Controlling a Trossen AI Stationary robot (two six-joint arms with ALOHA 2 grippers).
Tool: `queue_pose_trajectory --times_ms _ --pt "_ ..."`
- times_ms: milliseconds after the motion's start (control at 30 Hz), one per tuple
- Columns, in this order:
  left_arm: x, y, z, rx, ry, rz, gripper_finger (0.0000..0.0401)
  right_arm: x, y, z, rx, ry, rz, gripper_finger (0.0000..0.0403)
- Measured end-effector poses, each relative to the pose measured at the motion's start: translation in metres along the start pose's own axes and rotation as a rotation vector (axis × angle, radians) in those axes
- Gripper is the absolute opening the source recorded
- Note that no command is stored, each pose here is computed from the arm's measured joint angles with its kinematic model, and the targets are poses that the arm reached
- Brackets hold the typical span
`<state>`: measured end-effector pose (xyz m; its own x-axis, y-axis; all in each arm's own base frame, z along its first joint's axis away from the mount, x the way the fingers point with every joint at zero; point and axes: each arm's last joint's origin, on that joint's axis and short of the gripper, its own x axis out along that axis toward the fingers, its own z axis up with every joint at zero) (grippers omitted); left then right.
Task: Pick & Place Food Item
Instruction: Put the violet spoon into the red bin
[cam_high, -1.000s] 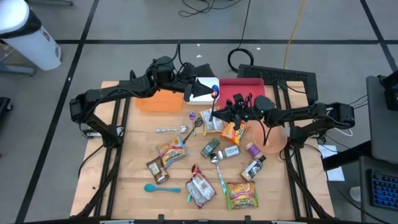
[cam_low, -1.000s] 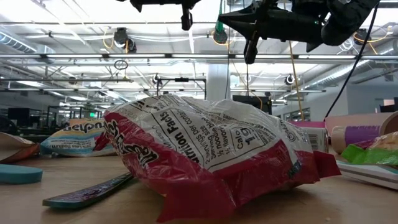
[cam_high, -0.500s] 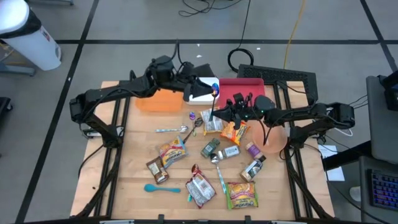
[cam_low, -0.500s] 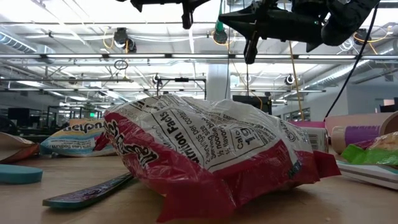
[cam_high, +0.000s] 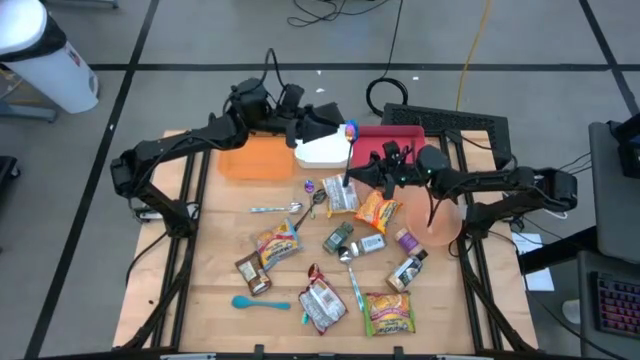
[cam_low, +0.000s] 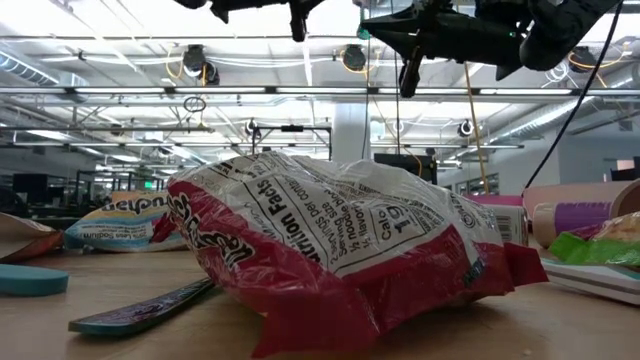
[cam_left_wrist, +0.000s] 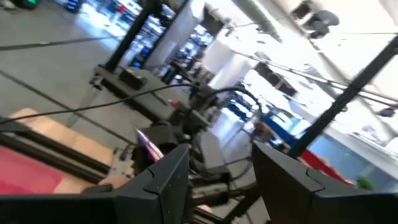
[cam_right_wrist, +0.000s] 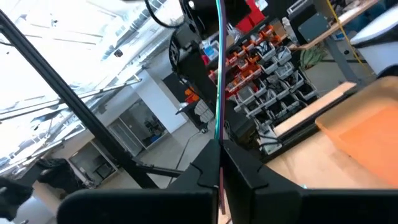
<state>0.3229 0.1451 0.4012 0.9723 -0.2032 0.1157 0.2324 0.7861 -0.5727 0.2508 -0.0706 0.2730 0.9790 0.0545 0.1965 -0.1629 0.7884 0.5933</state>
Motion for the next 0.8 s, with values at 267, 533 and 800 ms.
queue_pose_trajectory --times_ms 267,533,800 --pt "-0.012 0.006 0.012 -0.059 0.016 -0.068 0.0184 -0.014 -0.003 0.018 0.0 0.0 0.012 0.0001" --pt "-0.023 0.01 0.017 -0.088 0.081 -0.119 0.0184 -0.032 -0.003 0.038 0.008 0.001 0.031 0.0001" --pt "-0.044 0.012 0.025 -0.077 0.057 0.017 0.0184 -0.055 -0.002 0.055 -0.008 0.012 0.004 0.0001"
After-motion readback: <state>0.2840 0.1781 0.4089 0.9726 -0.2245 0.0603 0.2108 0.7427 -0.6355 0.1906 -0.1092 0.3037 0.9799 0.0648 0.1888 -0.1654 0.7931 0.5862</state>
